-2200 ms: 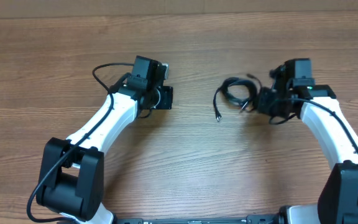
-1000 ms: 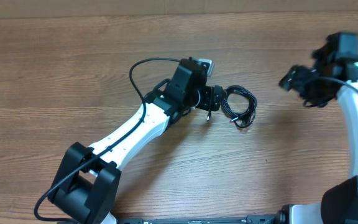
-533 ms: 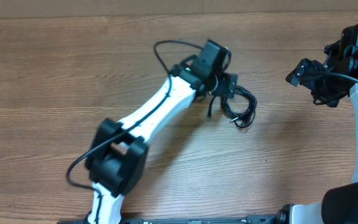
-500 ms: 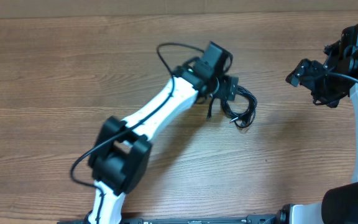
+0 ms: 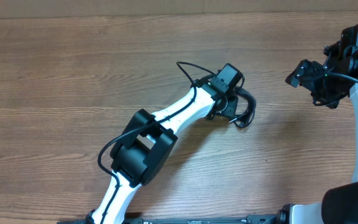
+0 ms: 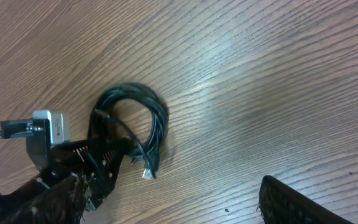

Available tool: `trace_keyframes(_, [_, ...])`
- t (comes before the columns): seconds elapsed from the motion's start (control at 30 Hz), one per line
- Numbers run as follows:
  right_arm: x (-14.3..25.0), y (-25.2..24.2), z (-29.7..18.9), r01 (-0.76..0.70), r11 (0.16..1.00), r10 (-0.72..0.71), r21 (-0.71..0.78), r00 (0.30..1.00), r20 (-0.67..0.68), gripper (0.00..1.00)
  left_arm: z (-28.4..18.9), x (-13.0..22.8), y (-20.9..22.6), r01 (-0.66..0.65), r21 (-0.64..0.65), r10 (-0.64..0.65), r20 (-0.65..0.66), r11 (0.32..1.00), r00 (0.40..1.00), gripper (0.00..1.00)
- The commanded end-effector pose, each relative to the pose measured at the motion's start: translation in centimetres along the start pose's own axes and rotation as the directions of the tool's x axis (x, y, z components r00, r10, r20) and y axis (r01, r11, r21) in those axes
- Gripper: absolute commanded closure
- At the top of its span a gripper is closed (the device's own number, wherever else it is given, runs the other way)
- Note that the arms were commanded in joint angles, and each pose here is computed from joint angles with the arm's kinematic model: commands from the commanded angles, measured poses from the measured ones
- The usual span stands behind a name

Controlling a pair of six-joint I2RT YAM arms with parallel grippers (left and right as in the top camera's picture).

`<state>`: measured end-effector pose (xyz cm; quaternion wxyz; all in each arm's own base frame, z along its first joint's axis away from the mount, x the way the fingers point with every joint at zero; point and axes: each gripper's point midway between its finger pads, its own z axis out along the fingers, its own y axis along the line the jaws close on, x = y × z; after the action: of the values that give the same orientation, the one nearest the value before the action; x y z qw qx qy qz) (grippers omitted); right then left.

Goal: Untangle cables

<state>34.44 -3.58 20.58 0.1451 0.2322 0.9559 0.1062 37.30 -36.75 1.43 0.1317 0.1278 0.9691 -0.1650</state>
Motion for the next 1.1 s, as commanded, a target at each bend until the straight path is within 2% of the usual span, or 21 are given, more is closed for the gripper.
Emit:
trace_keyframes(0.0, [-0.5,0.5,-0.9,0.010,1.000,-0.010,-0.018,0.999,0.031,0.15,0.5,-0.4,0.5,0.003,-0.027,-0.003,0.007,1.000,1.000,0.81])
trace_keyframes(0.03, [-0.5,0.5,-0.9,0.010,1.000,-0.010,-0.018,0.999,0.031,0.15,0.4,-0.3,0.8,0.008,-0.032,-0.008,0.000,0.999,1.000,0.92])
trace_keyframes(0.07, [-0.5,0.5,-0.9,0.010,1.000,-0.010,-0.018,0.999,0.031,0.15,0.4,-0.1,1.0,0.011,-0.039,-0.012,-0.010,0.999,1.000,0.96])
trace_keyframes(0.17, [-0.5,0.5,-0.9,0.010,1.000,-0.010,-0.019,1.000,0.030,0.14,-0.2,0.8,3.2,0.026,-0.122,-0.032,-0.049,0.992,0.998,0.96])
trace_keyframes(0.27, [0.1,1.5,-0.9,0.014,0.997,-0.014,-0.077,1.000,0.002,0.09,-1.7,1.1,5.8,0.035,-0.214,-0.051,-0.067,0.976,0.996,0.96])
trace_keyframes(0.33, [1.0,2.8,-0.8,0.080,0.987,-0.085,-0.140,0.996,-0.028,0.09,-3.2,0.5,6.7,0.023,-0.221,-0.038,-0.064,0.975,0.997,0.96])
trace_keyframes(0.4, [1.9,3.5,-0.4,0.114,0.981,-0.124,-0.155,0.991,-0.052,0.08,-4.6,-0.1,6.9,0.031,-0.198,-0.043,-0.055,0.980,0.998,0.96])
trace_keyframes(0.53, [4.0,5.4,0.9,0.205,0.963,-0.224,-0.176,0.970,-0.094,0.09,-7.7,-1.8,5.9,0.041,-0.048,-0.043,-0.029,0.998,0.999,0.96])
trace_keyframes(0.6, [4.9,6.7,1.7,0.250,0.950,-0.272,-0.189,0.957,-0.103,0.09,-9.4,-2.8,6.3,0.067,-0.014,-0.067,-0.003,0.998,0.998,0.96])
trace_keyframes(0.77, [6.5,10.4,3.6,0.368,0.899,-0.393,-0.238,0.917,-0.065,0.16,-12.1,-4.0,6.7,0.084,0.052,-0.086,0.034,0.995,0.996,0.96])
trace_keyframes(0.9, [7.4,13.1,5.3,0.418,0.866,-0.441,-0.273,0.897,-0.023,0.20,-12.5,-3.7,7.1,0.083,0.045,-0.084,0.021,0.996,0.996,0.96])
trace_keyframes(1.07, [8.5,16.6,7.1,0.506,0.803,-0.511,-0.314,0.856,0.071,0.36,-12.5,-3.0,7.6,0.091,0.018,-0.090,-0.004,0.996,0.996,0.96])
